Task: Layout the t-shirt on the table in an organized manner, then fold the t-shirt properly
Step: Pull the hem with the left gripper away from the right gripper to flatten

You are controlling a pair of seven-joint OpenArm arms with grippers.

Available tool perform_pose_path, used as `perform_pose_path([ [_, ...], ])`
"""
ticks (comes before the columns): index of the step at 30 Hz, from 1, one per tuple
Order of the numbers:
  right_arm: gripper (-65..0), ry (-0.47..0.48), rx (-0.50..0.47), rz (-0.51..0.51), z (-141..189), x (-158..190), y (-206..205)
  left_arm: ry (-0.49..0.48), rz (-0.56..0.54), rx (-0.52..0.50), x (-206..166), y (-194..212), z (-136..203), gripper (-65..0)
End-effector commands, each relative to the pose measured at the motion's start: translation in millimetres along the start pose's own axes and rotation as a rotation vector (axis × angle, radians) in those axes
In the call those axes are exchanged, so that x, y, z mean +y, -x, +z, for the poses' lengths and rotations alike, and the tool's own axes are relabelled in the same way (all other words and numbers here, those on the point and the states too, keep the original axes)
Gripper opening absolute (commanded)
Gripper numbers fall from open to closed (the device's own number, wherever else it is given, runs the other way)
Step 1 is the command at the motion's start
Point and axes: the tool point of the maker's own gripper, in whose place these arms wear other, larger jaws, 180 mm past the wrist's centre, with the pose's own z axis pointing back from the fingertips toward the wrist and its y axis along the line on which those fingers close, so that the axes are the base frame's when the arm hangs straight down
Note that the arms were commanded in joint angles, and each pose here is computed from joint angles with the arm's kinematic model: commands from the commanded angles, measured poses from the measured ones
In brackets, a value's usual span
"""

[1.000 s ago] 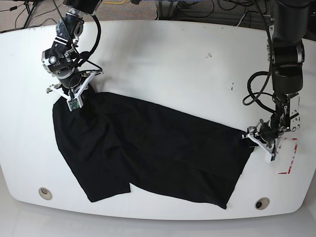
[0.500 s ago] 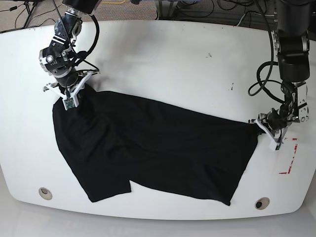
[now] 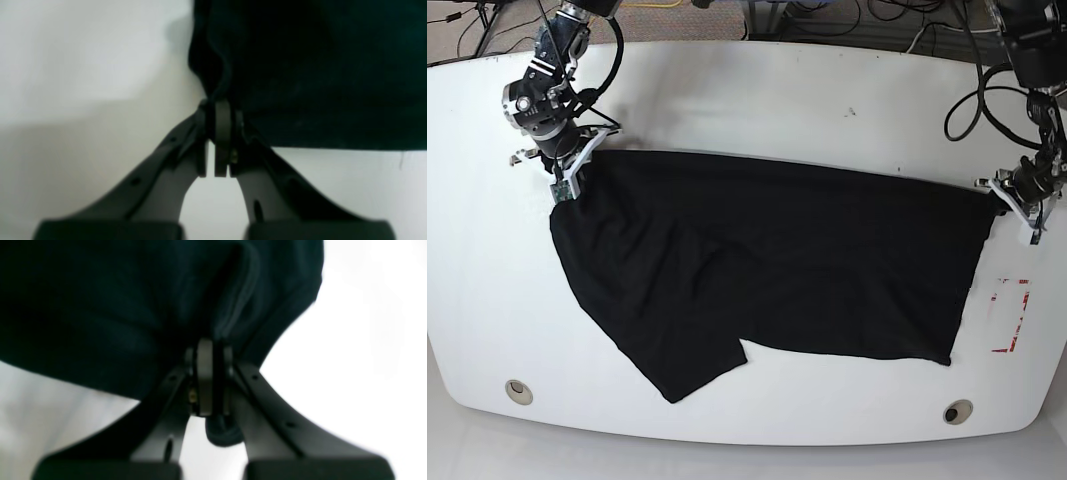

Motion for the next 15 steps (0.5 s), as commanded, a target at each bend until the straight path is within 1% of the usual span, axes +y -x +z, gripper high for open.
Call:
perform_pose_path([
  [1,-65.0,0.030,-0.025,0.013,5,-9,-8,-0.043,-0.043,-0.041,10,-12,20,-64.0],
  [7,-65.0,0.021,0.007,0.012,7,-6,7,-0.079,-0.087,-0.013,12,2,43,-63.9],
  [15,-65.0,0.016,0.021,0.011,8,-4,14,-0.078,-0.171,0.017,5,8,61,-63.7],
])
